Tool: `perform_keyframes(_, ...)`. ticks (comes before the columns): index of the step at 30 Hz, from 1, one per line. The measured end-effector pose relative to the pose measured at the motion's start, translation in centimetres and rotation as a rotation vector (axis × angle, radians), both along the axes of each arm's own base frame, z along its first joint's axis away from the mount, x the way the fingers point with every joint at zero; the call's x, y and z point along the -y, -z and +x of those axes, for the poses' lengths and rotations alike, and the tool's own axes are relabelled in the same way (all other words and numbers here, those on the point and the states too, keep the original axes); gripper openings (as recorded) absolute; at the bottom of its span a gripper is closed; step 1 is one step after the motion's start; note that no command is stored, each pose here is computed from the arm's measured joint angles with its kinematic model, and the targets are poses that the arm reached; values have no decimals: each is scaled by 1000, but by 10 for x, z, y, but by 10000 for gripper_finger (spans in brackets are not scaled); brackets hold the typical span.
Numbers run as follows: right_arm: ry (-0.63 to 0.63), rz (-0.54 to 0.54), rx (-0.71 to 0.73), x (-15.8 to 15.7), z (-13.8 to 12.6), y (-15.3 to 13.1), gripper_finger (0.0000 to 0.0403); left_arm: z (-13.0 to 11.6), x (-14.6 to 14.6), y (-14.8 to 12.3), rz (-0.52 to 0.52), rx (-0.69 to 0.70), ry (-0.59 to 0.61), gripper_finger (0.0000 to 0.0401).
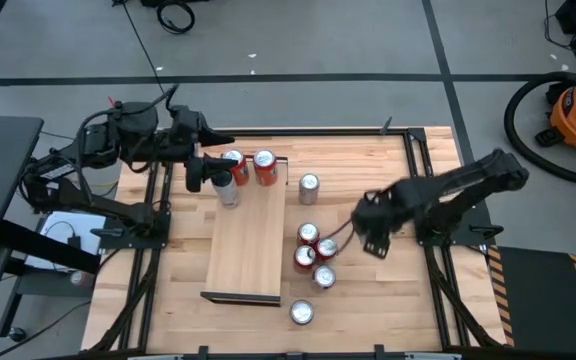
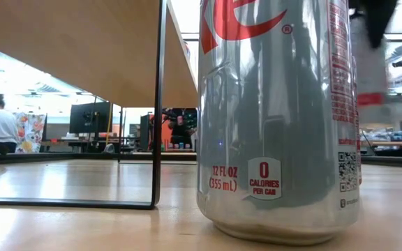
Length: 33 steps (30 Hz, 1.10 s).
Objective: Place canned beverage on shelf
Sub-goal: Put the white and orange soda can aligned with the other white and orange soda can on the shelf
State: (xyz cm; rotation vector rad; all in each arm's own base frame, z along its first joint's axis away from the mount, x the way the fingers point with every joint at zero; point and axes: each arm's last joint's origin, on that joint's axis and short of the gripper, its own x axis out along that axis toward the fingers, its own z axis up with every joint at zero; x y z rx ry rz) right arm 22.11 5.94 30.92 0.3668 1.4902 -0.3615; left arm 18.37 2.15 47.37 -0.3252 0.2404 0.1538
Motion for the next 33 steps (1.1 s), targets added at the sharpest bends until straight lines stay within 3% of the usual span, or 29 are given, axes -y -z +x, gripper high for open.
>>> perform_keyframes(9, -117, -66, 312, 47, 14, -78, 275, 60, 11, 12, 6, -205, 104, 341)
perform_keyframes(16, -215, -109, 565, 52, 21, -124, 275, 97, 21, 34, 52, -297, 165, 341)
perform_keyframes(25, -403, -117, 663, 42, 49, -142, 275, 138, 20, 60, 42, -336, 188, 341)
perform_keyframes(33, -499, -109, 711, 42, 66, -143, 276, 159, 21, 75, 28, -346, 220, 341)
